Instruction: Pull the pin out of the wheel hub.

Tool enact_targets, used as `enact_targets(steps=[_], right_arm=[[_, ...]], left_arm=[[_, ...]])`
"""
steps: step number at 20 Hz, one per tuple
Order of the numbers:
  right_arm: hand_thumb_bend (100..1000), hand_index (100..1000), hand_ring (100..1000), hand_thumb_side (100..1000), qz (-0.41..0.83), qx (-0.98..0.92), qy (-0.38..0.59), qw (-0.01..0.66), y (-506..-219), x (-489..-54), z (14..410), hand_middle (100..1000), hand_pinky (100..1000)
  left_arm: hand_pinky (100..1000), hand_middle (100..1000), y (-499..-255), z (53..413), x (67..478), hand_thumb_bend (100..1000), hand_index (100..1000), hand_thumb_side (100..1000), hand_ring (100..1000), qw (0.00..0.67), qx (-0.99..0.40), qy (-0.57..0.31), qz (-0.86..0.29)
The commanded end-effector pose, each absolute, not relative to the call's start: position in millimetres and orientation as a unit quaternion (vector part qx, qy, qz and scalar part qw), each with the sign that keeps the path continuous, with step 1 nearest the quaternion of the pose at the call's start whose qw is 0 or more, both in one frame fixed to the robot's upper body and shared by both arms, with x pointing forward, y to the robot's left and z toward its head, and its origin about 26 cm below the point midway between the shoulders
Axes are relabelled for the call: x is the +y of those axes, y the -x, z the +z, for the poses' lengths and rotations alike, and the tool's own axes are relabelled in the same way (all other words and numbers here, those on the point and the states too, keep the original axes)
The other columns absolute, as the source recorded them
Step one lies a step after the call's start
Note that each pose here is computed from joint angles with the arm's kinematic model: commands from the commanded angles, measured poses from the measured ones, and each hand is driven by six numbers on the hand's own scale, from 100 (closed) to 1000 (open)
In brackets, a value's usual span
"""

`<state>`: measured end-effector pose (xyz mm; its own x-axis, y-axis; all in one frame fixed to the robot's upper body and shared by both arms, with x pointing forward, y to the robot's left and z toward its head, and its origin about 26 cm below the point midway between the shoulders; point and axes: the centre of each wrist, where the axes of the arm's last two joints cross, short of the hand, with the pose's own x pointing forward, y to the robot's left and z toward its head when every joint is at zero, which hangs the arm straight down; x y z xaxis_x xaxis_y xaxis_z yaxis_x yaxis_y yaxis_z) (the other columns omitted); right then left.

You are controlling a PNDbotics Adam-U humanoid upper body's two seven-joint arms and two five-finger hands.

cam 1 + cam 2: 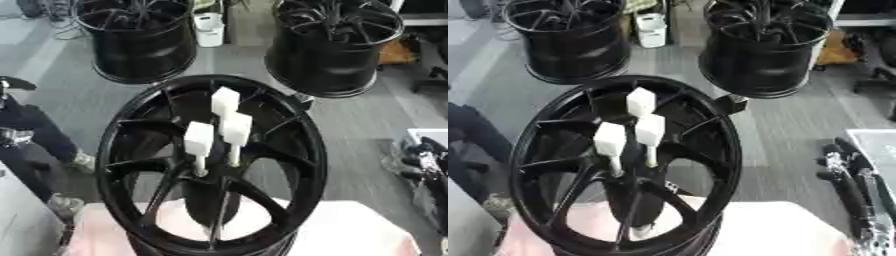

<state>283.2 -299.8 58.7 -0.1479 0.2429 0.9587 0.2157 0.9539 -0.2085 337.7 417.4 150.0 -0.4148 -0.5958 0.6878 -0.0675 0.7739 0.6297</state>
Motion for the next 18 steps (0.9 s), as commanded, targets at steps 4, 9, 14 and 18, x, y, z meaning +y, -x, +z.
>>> enact_targets(steps=[4,9,14,18], right_arm=[[100,915,751,731,0.004,-0.769,0.15,0.622,-286,-299,68,762,674],[100,915,752,730,0.004,-0.77,0.144,0.621,-287,-296,68,763,674],[100,915,752,730,0.003,-0.771,0.145,0.62,-287,-297,69,762,673],[100,915,751,728,0.006,-0.773,0.142,0.619,-287,-296,69,762,673]], left_arm=[[460,720,-295,145,382,783,774,420,492,0.508,-0.843,-0.146,-0.101],[457,707,-289,128,363,774,769,404,487,0.55,-0.824,-0.125,-0.048],[452,705,-290,121,359,776,767,396,482,0.566,-0.815,-0.123,-0.034],[451,705,-290,117,358,777,773,399,483,0.573,-0.81,-0.123,-0.033]])
